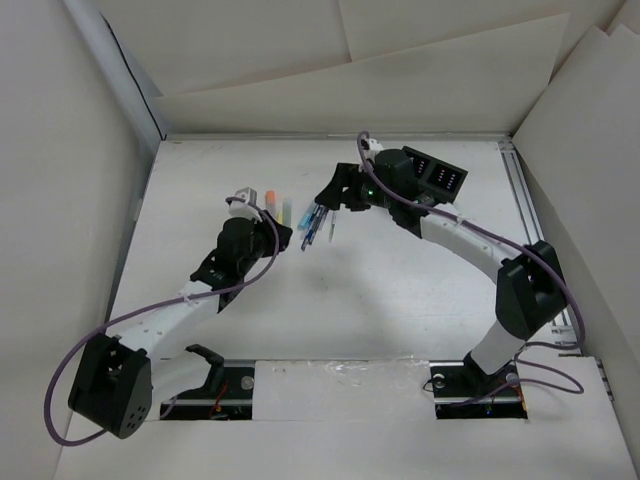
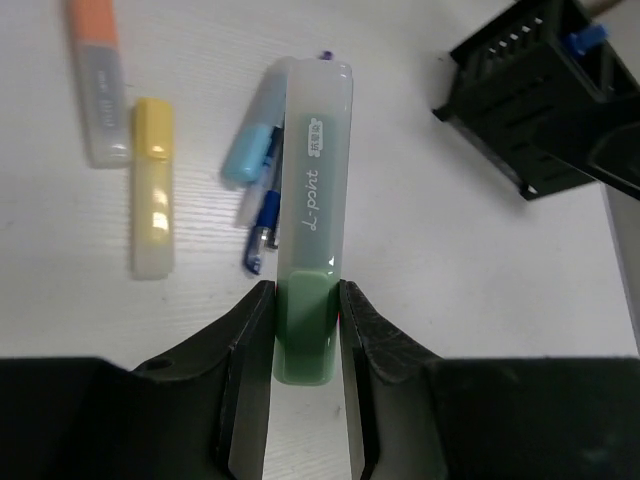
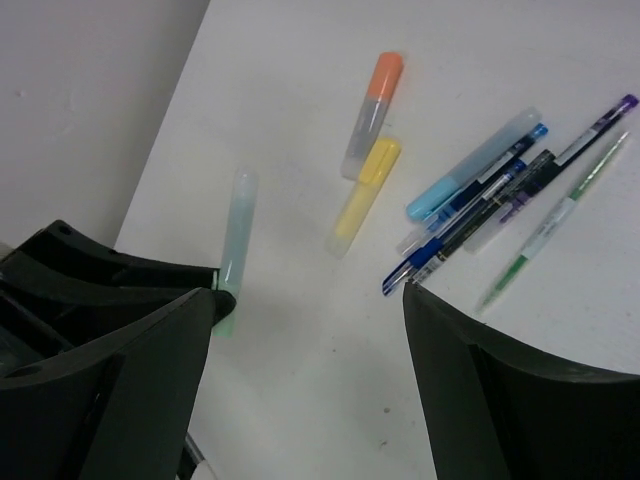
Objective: Sort the stationery into containers
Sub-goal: Pick up the pen from the center of the board.
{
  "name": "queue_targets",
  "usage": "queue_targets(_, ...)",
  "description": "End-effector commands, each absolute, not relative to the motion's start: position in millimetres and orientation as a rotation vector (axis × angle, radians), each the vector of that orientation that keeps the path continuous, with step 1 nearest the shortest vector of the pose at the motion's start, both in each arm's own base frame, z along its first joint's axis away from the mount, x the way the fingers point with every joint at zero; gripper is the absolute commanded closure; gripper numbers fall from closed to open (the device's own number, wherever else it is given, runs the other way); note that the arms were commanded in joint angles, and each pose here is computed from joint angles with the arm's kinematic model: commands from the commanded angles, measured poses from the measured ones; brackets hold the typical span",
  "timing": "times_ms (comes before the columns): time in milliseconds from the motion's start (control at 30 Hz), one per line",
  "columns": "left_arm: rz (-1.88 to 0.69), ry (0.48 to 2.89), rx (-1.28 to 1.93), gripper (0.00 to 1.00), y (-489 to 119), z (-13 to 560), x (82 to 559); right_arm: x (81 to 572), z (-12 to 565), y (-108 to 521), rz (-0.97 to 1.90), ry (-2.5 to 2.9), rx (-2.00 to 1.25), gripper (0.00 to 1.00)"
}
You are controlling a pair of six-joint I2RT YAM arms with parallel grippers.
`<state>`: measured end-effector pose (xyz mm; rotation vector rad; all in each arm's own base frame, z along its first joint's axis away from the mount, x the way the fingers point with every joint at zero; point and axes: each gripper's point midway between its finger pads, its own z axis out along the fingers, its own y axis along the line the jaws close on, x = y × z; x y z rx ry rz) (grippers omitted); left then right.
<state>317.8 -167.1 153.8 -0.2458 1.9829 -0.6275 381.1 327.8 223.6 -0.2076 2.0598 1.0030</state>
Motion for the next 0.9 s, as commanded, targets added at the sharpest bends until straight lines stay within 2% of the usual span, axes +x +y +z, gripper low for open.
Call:
queue_targets(0,-0.846,1.849,-0.048,1.00,-201.7,190.5,310.5,374.4,271.0,348.3,1.141,1.957,-0.285,0.18)
queue_targets(200,-0.923,1.845,0.047,1.00,-216.6,188.7,303.9,360.2,251.9,381.9,1.216,2.012,-0.352,0.18)
queue_targets(367,-0.960,1.820,0.093,1.00,-222.4,193.2,299.6,366.9,234.3,391.7,1.211,2.051,-0.339,0.23)
queue_targets(500,-0.970,1.810,0.102,1.00,-223.1,196.9,297.6,369.7,224.4,392.9,1.210,2.081,-0.308,0.38)
queue_targets(633,-0.970,1.809,0.102,1.00,-223.7,195.9,298.8,371.7,224.0,392.1,1.199,2.080,-0.299,0.71)
queue_targets(700,-0.970,1.810,0.102,0.98,-223.7,195.9,298.8,371.5,224.2,389.9,1.189,2.079,-0.290,0.83)
queue_targets(733,-0.968,1.819,0.101,0.94,-224.0,192.7,299.4,371.2,225.2,387.6,1.180,2.077,-0.282,0.91)
queue_targets(767,-0.968,1.819,0.101,0.86,-224.1,192.7,299.5,374.0,224.7,386.2,1.163,2.075,-0.268,0.93)
queue_targets(800,-0.966,1.829,0.100,0.66,-224.4,189.5,300.1,373.1,230.1,385.5,1.166,2.063,-0.270,0.95)
queue_targets(867,-0.969,1.818,0.101,0.53,-224.7,191.9,300.8,377.0,234.0,382.4,1.142,2.051,-0.248,0.98)
